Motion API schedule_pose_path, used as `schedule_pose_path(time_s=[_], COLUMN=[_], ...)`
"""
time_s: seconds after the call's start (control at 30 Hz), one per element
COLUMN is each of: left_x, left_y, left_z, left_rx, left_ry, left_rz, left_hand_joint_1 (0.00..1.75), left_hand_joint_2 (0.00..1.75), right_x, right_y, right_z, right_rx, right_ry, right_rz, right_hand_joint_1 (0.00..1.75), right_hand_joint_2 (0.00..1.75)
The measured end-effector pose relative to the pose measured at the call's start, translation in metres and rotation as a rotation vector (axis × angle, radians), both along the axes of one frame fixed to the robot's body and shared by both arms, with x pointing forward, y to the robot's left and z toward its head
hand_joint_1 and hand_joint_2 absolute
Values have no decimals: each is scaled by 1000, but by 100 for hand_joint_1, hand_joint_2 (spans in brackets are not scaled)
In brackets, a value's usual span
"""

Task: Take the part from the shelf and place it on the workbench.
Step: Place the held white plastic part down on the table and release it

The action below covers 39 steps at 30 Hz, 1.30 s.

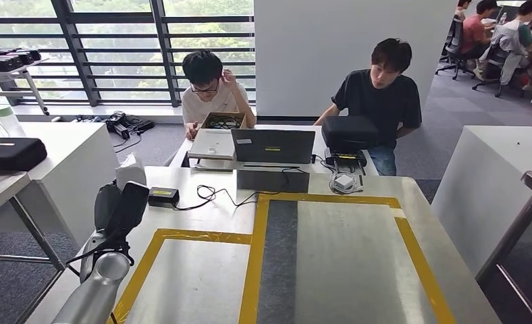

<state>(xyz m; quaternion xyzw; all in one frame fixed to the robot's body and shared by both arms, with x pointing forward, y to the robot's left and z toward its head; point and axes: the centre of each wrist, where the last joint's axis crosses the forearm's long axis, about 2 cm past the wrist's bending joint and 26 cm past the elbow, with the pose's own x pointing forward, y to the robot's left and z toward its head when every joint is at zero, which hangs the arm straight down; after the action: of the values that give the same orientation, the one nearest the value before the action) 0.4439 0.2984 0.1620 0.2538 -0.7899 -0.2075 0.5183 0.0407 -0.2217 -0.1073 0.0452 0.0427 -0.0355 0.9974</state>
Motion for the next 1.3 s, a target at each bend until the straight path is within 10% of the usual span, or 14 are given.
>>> schedule_pose_path(time_s=[0.27, 0.6, 0.73, 0.9, 1.03, 1.3], left_x=[-17, -93, -107, -116, -121, -140], left_y=[-60, -141, -140, -129, -119, -107], left_z=[-26, -98, -112, -125, -133, -154], left_rx=[168, 404, 472, 532, 560, 416], left_ry=[43, 171, 191, 252, 348, 594], left_rz=[-238, -617, -637, -631, -609, -518], left_hand_joint_1=[175, 175, 0, 0, 0, 0], left_hand_joint_2=[175, 175, 175, 175, 0, 0], right_x=[0, 0, 0, -2, -3, -4], right_y=[0, 0, 0, 0, 0, 0], right_z=[0, 0, 0, 0, 0, 0], right_rx=[2, 16, 17, 16, 16, 14], right_ry=[-1, -3, -2, 1, 3, 5], right_rz=[4, 15, 16, 19, 24, 16], right_hand_joint_1=[0, 0, 0, 0, 0, 0], right_hand_joint_2=[0, 0, 0, 0, 0, 0])
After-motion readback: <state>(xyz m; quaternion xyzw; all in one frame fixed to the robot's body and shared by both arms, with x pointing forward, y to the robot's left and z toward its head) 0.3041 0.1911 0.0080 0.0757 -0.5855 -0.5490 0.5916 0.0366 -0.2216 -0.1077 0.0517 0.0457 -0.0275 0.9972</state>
